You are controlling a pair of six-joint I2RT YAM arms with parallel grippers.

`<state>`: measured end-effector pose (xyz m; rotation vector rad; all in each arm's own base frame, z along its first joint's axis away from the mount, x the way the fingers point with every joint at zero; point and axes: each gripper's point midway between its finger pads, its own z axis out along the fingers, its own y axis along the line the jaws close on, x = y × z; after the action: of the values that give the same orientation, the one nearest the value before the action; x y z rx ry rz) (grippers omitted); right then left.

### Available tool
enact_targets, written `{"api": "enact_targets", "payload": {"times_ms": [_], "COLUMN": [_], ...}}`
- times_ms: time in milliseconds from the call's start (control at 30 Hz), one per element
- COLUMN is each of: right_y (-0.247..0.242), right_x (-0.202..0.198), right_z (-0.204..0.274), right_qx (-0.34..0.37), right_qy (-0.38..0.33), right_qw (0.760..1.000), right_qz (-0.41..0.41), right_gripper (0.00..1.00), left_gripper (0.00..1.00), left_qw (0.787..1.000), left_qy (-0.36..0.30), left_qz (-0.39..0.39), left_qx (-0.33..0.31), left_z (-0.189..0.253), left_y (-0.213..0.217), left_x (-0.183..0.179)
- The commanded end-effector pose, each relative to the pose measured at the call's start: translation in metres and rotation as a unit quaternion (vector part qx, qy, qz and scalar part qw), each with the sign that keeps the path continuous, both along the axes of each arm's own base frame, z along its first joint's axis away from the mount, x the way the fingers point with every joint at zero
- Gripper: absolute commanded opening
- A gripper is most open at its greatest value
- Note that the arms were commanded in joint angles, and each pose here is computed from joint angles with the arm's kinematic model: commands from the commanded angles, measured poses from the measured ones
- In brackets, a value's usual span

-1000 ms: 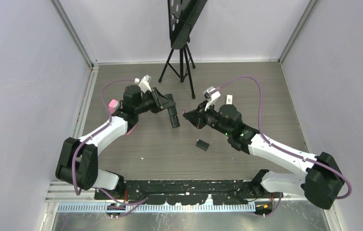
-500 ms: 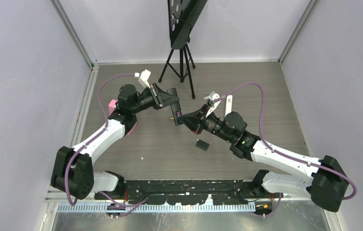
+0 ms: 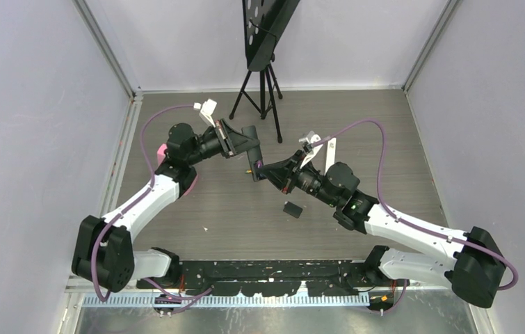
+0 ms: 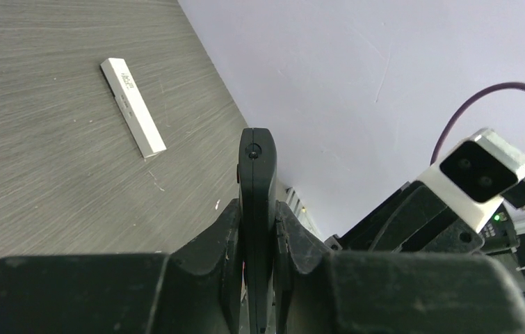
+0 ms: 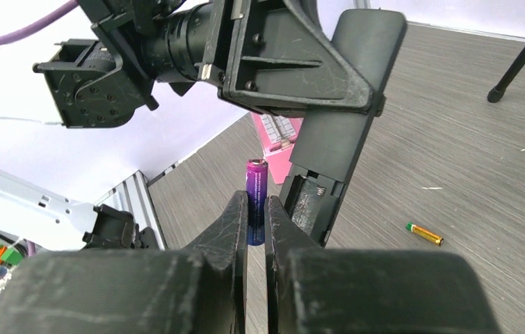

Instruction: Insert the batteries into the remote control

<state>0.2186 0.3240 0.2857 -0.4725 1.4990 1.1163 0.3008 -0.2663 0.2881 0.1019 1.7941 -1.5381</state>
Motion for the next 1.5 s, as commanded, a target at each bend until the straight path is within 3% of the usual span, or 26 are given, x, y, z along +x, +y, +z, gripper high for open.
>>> {"api": "enact_targets", "payload": {"times_ms": [0,167,333,567,667,833,1100,1233,1367,1467], "right_y": [-0.015,-0.051,-0.088,-0.101,-0.105,-0.101,-0.096,-0.076,-0.025,0.009], "right_x": [0.007,0.043,0.075,0.096,0.099,0.1,0.103,0.116,0.12,0.127], "right_z": [0.034,0.004,-0.077,-0.18,-0.207,-0.236,-0.229,-0.207,-0.194,-0.202], "right_qx": [0.045,-0.003,-0.159,-0.335,-0.365,-0.407,-0.436,-0.42,-0.414,-0.442], "right_qy": [-0.002,0.072,0.155,0.246,0.269,0.289,0.28,0.248,0.191,0.137], "right_qw": [0.998,0.978,0.913,0.83,0.818,0.812,0.809,0.838,0.88,0.884], "right_qz": [-0.046,-0.193,-0.341,-0.372,-0.354,-0.304,-0.277,-0.244,-0.136,-0.063], "right_gripper": [0.03,0.03,0.03,0.08,0.1,0.15,0.44,0.48,0.54,0.59], "left_gripper": [0.0,0.0,0.0,0.0,0.0,0.0,0.0,0.0,0.0,0.0], "left_qw": [0.997,0.994,0.982,0.972,0.971,0.972,0.97,0.956,0.922,0.906], "left_qy": [-0.08,-0.09,-0.065,-0.059,-0.06,-0.059,-0.062,-0.042,0.007,0.018], "left_qz": [-0.012,0.031,0.12,0.16,0.158,0.152,0.154,0.201,0.283,0.314], "left_qx": [-0.001,0.061,0.128,0.161,0.167,0.169,0.177,0.208,0.265,0.282], "left_z": [0.021,-0.002,-0.025,-0.031,-0.032,-0.034,-0.035,-0.041,-0.055,-0.056], "left_y": [0.003,0.015,0.04,0.056,0.057,0.056,0.057,0.074,0.11,0.124], "left_x": [-0.013,-0.006,0.011,0.014,0.012,0.011,0.015,0.023,0.029,0.029]}}
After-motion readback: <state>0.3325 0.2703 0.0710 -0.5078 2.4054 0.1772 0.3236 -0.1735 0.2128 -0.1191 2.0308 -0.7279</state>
